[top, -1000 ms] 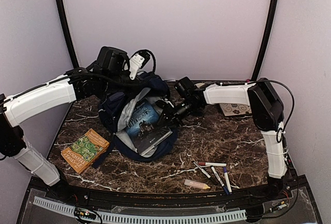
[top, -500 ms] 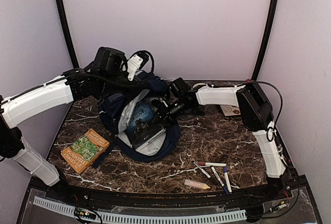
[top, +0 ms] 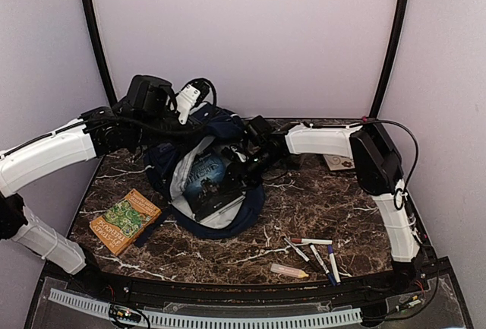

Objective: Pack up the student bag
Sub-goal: Place the book in the largest pocket of the bag, then move the book to the largest pocket of the bag.

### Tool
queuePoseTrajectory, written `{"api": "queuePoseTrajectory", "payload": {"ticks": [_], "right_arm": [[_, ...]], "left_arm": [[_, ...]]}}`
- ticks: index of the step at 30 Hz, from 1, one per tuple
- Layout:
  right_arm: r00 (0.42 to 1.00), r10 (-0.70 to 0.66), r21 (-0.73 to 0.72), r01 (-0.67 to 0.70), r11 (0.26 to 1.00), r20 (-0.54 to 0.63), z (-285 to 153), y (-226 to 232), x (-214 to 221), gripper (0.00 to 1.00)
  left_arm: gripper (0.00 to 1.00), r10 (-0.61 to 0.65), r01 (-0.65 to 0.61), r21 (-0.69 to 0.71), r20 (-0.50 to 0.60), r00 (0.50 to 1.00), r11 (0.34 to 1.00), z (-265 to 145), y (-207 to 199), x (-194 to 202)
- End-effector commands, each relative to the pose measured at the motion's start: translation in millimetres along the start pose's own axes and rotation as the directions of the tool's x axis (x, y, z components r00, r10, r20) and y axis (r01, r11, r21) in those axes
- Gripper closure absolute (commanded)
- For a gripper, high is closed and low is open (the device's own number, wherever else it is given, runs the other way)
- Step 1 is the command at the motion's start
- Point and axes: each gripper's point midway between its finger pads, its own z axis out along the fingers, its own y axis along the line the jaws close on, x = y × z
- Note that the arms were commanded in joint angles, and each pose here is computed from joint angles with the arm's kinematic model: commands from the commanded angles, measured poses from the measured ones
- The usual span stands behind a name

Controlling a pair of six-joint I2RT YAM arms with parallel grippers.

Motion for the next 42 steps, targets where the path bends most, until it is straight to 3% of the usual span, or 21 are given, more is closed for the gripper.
{"api": "queuePoseTrajectory", "payload": {"ticks": [1, 8, 13, 17, 20, 26, 29, 32, 35, 42], "right_arm": [[0.975, -0.215, 0.188, 0.201, 0.961, 0.055, -31, 21, -4, 0.44], [0.920, -0.392, 0.344, 0.366, 0.864, 0.005, -51, 36, 16, 0.35], [0.848, -0.523, 0.327, 0.520, 0.789, -0.088, -56, 54, 54, 0.39], [0.719, -0.663, 0.286, 0.693, 0.662, -0.207, -43, 63, 86, 0.50], [0.597, -0.747, 0.333, 0.796, 0.505, -0.292, -35, 61, 88, 0.57], [0.341, -0.864, 0.401, 0.898, 0.182, -0.371, -23, 85, 68, 0.60], [0.241, -0.878, 0.394, 0.917, 0.065, -0.414, -11, 91, 60, 0.60], [0.184, -0.866, 0.362, 0.932, 0.004, -0.465, 9, 88, 56, 0.57], [0.144, -0.854, 0.333, 0.942, -0.036, -0.499, 26, 81, 56, 0.46], [0.105, -0.836, 0.272, 0.961, -0.055, -0.539, 50, 66, 68, 0.31]], "left_arm": [[1.00, -0.103, 0.100, 0.024, 0.250, 0.963, 0.995, -50, 8, -55], [1.00, -0.147, 0.133, 0.076, 0.243, 0.959, 0.988, -58, 2, -51], [1.00, -0.168, 0.149, 0.093, 0.236, 0.957, 0.984, -58, 0, -51], [1.00, -0.169, 0.146, 0.117, 0.229, 0.959, 0.982, -58, -4, -50], [1.00, -0.183, 0.154, 0.139, 0.224, 0.957, 0.978, -62, -7, -51], [1.00, -0.202, 0.159, 0.186, 0.242, 0.949, 0.970, -71, -13, -56], [1.00, -0.197, 0.149, 0.203, 0.244, 0.950, 0.968, -73, -15, -58], [1.00, -0.207, 0.146, 0.237, 0.253, 0.945, 0.960, -80, -20, -62], [1.00, -0.207, 0.145, 0.242, 0.256, 0.944, 0.960, -84, -20, -63], [1.00, -0.200, 0.141, 0.248, 0.234, 0.951, 0.958, -81, -23, -54]]}}
